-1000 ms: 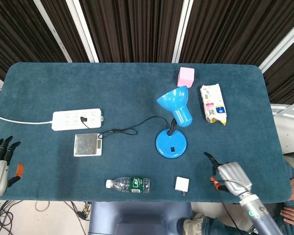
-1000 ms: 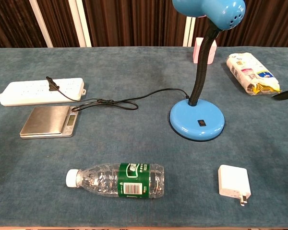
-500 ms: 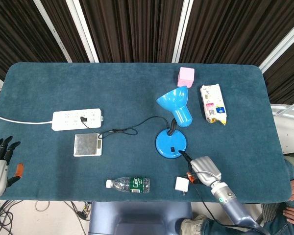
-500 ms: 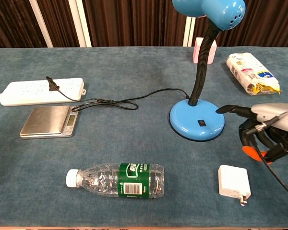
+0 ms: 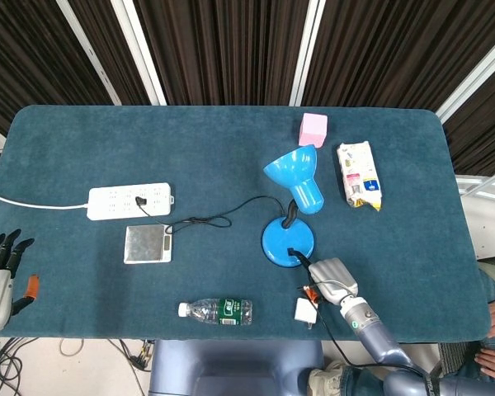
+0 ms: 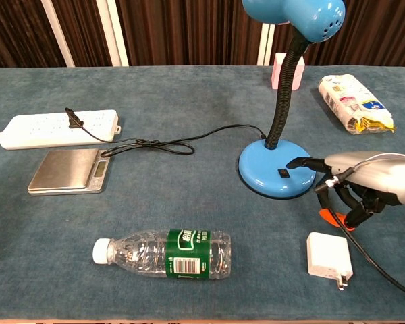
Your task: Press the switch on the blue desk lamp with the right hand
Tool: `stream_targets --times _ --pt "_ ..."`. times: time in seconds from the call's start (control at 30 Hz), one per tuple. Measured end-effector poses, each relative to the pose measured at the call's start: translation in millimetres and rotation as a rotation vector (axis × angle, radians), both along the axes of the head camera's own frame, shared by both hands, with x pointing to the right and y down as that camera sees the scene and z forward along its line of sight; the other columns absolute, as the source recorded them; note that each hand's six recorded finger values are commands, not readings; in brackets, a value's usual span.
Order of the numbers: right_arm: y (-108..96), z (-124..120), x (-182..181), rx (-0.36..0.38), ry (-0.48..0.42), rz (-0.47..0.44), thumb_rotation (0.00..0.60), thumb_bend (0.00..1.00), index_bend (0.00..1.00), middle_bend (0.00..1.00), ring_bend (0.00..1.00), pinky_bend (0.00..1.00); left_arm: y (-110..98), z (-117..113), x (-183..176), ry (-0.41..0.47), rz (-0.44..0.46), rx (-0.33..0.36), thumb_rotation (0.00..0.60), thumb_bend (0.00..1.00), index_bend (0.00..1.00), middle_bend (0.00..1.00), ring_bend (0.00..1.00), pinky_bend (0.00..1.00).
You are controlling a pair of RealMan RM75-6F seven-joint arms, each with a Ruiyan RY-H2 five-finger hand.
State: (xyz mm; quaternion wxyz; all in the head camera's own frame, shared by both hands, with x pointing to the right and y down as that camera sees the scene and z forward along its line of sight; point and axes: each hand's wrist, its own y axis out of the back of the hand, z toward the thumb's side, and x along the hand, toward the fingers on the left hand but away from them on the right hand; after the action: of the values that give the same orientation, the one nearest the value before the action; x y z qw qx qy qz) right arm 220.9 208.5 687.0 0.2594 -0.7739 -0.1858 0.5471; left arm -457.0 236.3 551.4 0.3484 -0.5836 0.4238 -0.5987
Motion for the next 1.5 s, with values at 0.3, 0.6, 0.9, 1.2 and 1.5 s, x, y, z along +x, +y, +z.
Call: stream_targets --times 0.3,0.6,0.9,1.2,1.5 --pt "0 8 -5 -0.019 0.022 -0.009 0.600 0.52 0.00 0.58 0.71 0.90 0 0 0 0.001 -0.001 0.001 0.600 0.47 0.17 0.04 0.00 0.00" --pt "6 11 -3 -0.038 0.042 -0.026 0.600 0.52 0.00 0.58 0.71 0.93 0 0 -1 -0.001 -0.002 0.000 0.600 0.47 0.17 0.04 0.00 0.00" --pt "11 13 -2 -0.053 0.063 -0.047 0.600 0.52 0.02 0.58 0.71 0.95 0 0 -1 0.000 -0.002 0.002 0.600 0.47 0.17 0.04 0.00 0.00" --pt "-17 -15 4 0.053 0.019 0.047 0.600 0.49 0.00 0.50 0.56 0.98 0 -1 -1 0.000 -0.003 0.004 0.600 0.47 0.17 0.04 0.00 0.00" --pt "-22 -74 62 0.155 0.055 0.168 0.600 0.30 0.00 0.15 0.17 0.67 0 -2 0 -0.002 0.001 0.007 0.600 0.47 0.17 0.04 0.00 0.00"
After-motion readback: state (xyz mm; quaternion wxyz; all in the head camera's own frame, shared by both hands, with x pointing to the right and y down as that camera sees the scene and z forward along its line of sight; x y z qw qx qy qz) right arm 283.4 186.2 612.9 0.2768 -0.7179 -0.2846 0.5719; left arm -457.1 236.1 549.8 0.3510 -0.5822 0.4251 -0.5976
